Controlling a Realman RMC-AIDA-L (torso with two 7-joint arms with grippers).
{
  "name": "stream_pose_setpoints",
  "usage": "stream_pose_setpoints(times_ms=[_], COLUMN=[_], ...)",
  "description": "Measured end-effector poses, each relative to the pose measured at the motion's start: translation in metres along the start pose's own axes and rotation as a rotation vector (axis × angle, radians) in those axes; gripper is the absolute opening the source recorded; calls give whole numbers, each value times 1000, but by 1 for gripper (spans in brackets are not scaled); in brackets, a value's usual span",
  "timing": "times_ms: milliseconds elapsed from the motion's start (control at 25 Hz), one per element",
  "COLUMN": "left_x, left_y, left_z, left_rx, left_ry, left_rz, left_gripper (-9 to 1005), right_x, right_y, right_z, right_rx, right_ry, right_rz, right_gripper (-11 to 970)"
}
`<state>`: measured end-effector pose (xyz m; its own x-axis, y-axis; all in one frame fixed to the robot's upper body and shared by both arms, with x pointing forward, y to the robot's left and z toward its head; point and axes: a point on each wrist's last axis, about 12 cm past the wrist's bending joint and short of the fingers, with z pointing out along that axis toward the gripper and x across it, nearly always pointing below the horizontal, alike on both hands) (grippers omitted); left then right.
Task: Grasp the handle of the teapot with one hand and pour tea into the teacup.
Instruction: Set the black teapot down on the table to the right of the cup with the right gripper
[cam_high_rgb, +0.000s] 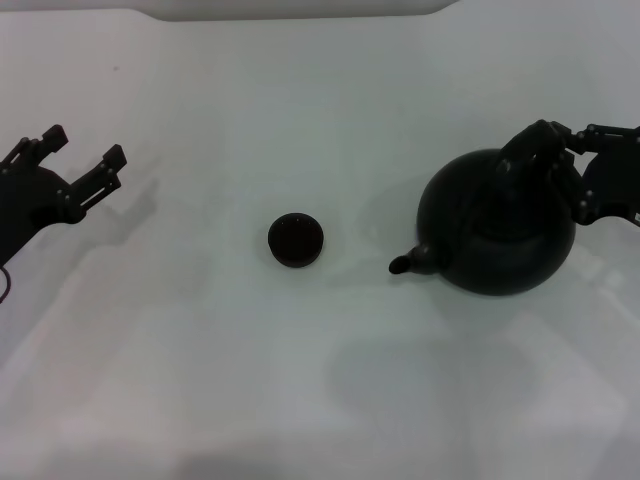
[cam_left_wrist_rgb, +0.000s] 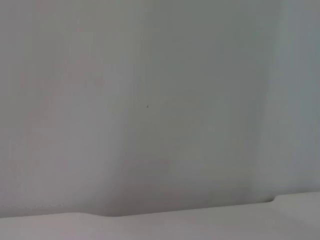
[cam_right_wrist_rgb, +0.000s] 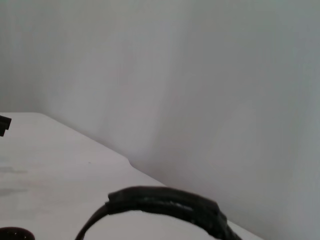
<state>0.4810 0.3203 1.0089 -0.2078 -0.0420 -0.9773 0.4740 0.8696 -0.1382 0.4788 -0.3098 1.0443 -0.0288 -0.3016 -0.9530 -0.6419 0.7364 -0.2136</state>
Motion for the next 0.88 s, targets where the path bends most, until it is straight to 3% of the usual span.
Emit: stream_pose_setpoints(times_ms=[280,600,880], left_x=[-1,0,-1], left_y=[-1,-2,-2], left_z=[0,0,0], left_rx=[10,10,14], left_ry=[-6,-8,-12], left_rz=[-1,-2,-2], left_gripper=[861,862,862], right_x=[0,3,1], right_y=[-3,-2,-1], right_z=[-1,0,-4], right_rx=[17,2,-26], right_ry=[-9,-11,-41], right_rz=[8,31,68], right_gripper=[138,314,578])
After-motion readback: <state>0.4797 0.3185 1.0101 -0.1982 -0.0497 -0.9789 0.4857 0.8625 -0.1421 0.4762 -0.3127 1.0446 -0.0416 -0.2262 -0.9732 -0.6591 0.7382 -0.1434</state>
